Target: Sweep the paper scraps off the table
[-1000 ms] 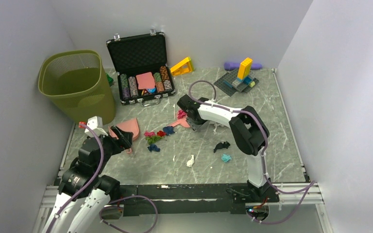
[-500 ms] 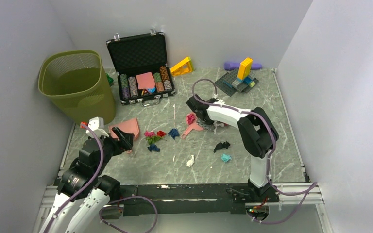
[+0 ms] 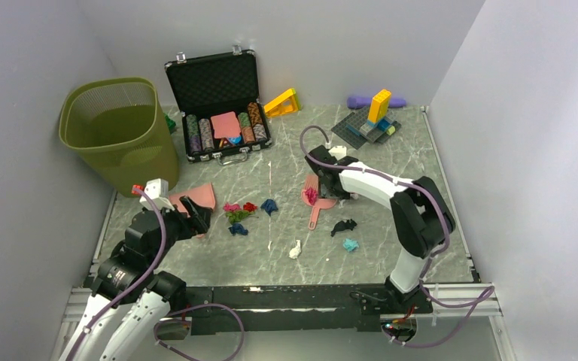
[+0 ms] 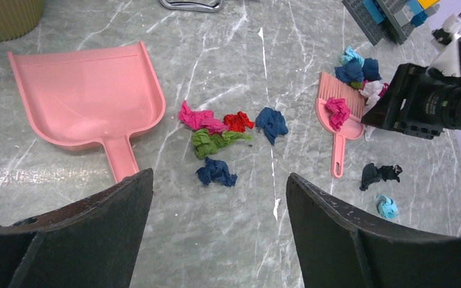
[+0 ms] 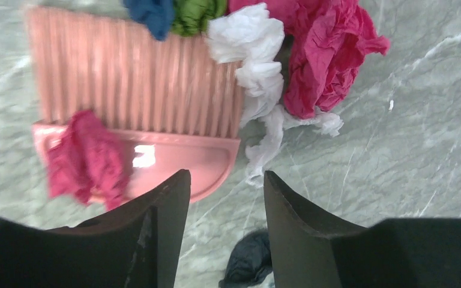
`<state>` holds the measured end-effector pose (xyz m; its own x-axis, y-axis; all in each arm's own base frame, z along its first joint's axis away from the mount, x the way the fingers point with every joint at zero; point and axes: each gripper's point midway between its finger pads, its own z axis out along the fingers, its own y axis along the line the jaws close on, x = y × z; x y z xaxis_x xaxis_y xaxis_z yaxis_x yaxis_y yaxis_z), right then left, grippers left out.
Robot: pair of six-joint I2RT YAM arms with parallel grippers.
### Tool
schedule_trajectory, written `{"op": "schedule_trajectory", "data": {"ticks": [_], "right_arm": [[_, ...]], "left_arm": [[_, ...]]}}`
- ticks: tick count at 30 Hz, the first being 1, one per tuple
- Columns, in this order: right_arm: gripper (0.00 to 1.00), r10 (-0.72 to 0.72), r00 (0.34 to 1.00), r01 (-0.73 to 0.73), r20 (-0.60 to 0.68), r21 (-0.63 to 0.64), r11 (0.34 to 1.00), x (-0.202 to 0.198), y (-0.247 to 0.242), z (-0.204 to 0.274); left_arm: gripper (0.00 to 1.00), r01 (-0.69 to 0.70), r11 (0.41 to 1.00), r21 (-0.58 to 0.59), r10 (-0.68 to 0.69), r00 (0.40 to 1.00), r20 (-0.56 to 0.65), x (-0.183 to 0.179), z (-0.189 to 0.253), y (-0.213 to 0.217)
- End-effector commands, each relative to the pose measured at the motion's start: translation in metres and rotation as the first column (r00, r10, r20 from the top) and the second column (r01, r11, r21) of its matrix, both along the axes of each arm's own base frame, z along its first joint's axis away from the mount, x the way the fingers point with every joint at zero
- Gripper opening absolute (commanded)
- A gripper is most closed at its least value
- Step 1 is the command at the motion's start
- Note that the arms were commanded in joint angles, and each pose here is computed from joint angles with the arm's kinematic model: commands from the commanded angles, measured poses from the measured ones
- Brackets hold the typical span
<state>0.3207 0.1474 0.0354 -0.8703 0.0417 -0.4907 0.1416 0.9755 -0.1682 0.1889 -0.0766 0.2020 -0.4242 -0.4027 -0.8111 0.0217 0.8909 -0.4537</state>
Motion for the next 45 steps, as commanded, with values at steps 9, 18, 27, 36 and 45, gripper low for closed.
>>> {"op": "schedule_trajectory", "data": {"ticks": [9,18,27,36,45], "right_arm": [[0.54,-0.042,0.987,0.034,0.152,0.053,0.998,-0.015,0.076,0.039],[0.53,-0.206,0.972,0.195,0.118,0.096,0.976,-0.035,0.068,-0.001],[0.48,-0.263,0.963,0.256,0.061,0.101,0.961,-0.053,0.058,-0.033],[0.14,-0.287,0.957,0.277,0.029,0.184,0.943,-0.065,0.056,-0.044],[0.14,0.109,0.986,-0.133,0.127,0.195,0.972,-0.079,0.085,0.021]], "left_arm": [[0.85,0.048,0.999,0.001,-0.048,0.998,0.041,0.005,0.010,-0.009],[0.85,0.063,0.998,-0.006,-0.063,0.997,0.052,0.004,0.011,-0.011],[0.85,0.066,0.998,-0.011,-0.065,0.996,0.056,0.003,0.011,-0.012],[0.85,0.143,0.990,-0.008,-0.142,0.988,0.064,0.004,0.011,-0.025],[0.88,0.350,0.937,-0.011,-0.350,0.937,0.008,0.018,0.013,-0.070]]}}
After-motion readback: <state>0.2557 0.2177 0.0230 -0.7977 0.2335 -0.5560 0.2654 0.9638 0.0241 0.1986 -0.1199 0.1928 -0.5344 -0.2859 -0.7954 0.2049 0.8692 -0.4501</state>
